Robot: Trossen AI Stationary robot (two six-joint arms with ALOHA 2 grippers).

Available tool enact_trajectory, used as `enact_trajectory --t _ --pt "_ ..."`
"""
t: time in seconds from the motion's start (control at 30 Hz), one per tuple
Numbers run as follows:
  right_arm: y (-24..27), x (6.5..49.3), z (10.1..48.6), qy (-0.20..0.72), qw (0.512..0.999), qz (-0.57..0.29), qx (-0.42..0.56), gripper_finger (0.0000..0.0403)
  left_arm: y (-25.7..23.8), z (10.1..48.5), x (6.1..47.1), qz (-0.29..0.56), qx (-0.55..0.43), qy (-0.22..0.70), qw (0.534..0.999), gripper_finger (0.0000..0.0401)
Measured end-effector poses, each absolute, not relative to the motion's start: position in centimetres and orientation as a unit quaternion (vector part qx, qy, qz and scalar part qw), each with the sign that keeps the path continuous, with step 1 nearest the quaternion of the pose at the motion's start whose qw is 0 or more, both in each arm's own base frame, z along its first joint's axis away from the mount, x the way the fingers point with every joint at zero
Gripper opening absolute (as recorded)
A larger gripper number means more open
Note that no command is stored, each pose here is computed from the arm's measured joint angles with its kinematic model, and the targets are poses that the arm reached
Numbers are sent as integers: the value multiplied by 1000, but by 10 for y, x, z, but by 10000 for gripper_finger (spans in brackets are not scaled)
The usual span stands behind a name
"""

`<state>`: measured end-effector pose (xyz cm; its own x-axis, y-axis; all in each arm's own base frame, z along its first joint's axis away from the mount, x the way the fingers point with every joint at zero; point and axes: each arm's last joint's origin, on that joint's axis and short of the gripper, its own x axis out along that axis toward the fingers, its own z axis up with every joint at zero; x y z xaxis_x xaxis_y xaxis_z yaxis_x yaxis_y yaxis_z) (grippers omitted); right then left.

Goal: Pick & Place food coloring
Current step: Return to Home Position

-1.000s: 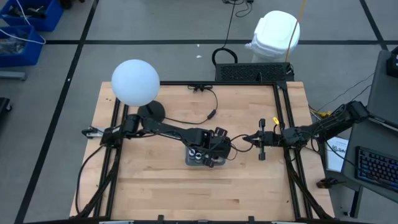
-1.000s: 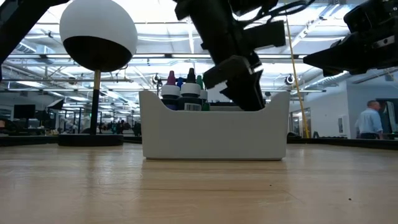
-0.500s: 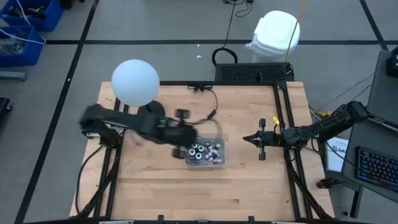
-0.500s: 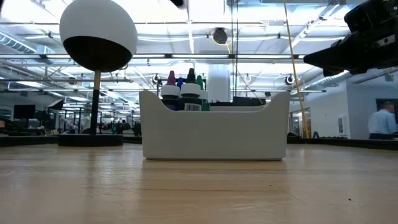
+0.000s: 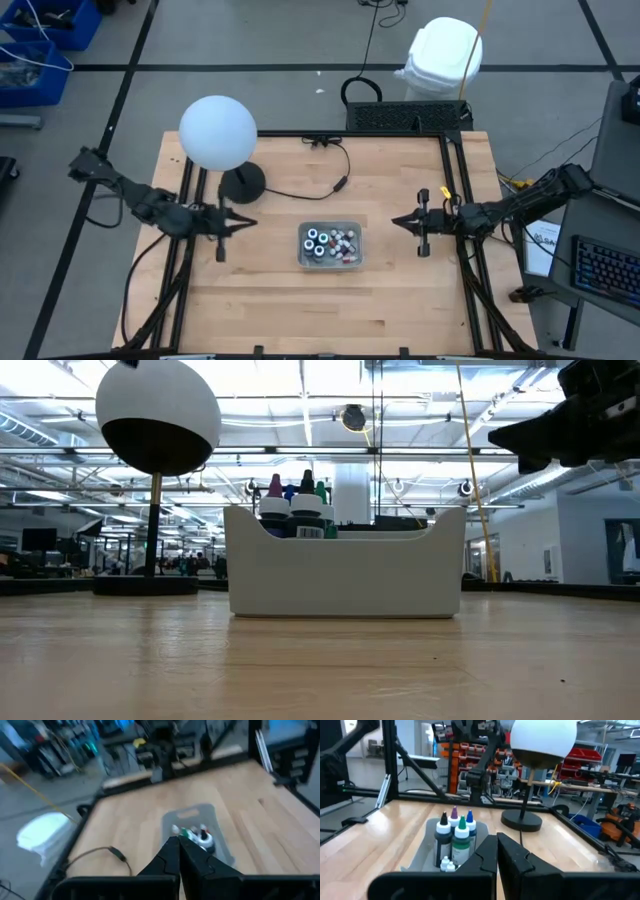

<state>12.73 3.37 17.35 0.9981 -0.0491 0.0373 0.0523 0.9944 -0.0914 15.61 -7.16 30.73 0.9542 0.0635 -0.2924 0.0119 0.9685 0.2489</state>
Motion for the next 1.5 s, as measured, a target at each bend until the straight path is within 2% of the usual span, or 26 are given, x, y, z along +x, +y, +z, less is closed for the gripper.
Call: enact_trajectory --t 0.2,0.4,0.53,0.63,0.83,1.2,1.33,1.5 --pt "31 122 176 -24 999 -29 -34 0 -55 278 121 11 143 64 988 3" --pt "28 116 177 -26 999 -32 -35 0 -46 224 116 12 171 34 985 2" --pt "23 114 179 -36 998 -47 -36 0 -39 203 120 -63 153 0 986 2" --pt "22 114 181 -44 998 -15 -38 0 -30 191 123 -79 144 -5 986 1" --pt "18 115 180 -40 998 -23 -32 0 -10 194 124 -88 108 -11 990 1" --pt "17 113 172 -4 1000 -23 -11 0 -5 200 103 -84 116 -15 990 0" --pt "17 112 176 -32 999 -24 -4 0 -5 193 102 -83 126 -15 988 0" --pt "16 112 175 -25 999 -25 2 0 -5 180 104 -83 121 -17 989 0"
